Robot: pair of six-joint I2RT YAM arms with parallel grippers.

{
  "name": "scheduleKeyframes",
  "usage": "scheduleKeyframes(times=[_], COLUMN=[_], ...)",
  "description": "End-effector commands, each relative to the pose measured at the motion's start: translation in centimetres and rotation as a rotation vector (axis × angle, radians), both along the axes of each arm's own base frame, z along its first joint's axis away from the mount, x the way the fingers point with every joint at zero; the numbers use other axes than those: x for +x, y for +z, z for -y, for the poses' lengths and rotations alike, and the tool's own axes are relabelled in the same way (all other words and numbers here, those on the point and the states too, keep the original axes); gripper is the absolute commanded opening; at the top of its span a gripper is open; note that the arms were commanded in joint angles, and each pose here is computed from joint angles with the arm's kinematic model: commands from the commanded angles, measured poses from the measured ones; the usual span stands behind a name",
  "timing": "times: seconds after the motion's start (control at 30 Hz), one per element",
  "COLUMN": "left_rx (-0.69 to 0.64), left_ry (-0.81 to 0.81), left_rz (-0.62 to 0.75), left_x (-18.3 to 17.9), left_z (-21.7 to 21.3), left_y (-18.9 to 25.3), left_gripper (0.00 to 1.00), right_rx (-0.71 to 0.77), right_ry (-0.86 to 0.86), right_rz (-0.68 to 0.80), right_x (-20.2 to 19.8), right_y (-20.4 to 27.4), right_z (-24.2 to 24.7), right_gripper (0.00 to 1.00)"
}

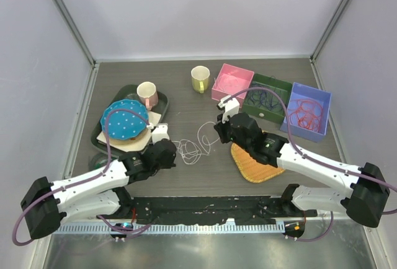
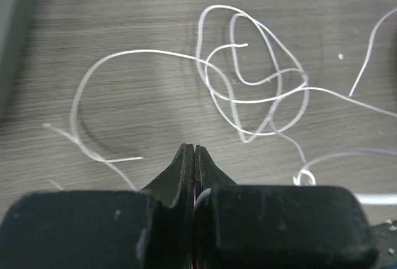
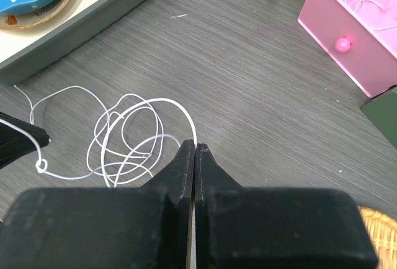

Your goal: Untangle the cables

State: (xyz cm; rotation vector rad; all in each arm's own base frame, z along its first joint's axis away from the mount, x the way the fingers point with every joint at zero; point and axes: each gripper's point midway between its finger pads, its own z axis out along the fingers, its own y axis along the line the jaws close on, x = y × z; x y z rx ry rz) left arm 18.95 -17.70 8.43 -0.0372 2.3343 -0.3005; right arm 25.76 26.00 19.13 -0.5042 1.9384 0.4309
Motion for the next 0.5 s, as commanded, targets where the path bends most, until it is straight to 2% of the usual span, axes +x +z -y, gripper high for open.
scheduleKeyframes(times=[0.0,0.13,0.27,0.47], left_rx=[-0.219,-0.233,-0.363,-0.413], left_ry=[-0.081,-0.124,-0.239,-0.326], left_rz=[0.019,0.021,0.037,0.040], left_x=[0.5,0.8,0.9,1.7], left_z=[5.0,6.4,10.4,13.6], left_y=[2.8,2.9,4.4,4.3], left_gripper=[0.00,0.00,0.00,0.00], right_rx=[0.110,0.131,0.148,0.152], right_ry=[0.017,0.023,0.022,0.040], right_rz=[0.048,0.062,0.070,0.084], right_x=[0.2,-0.2,-0.4,-0.7], right_y=[3.9,4.5,4.9,5.0], right_z=[-1.2,-0.9,-0.6,-0.5], right_gripper=[0.01,0.01,0.01,0.01])
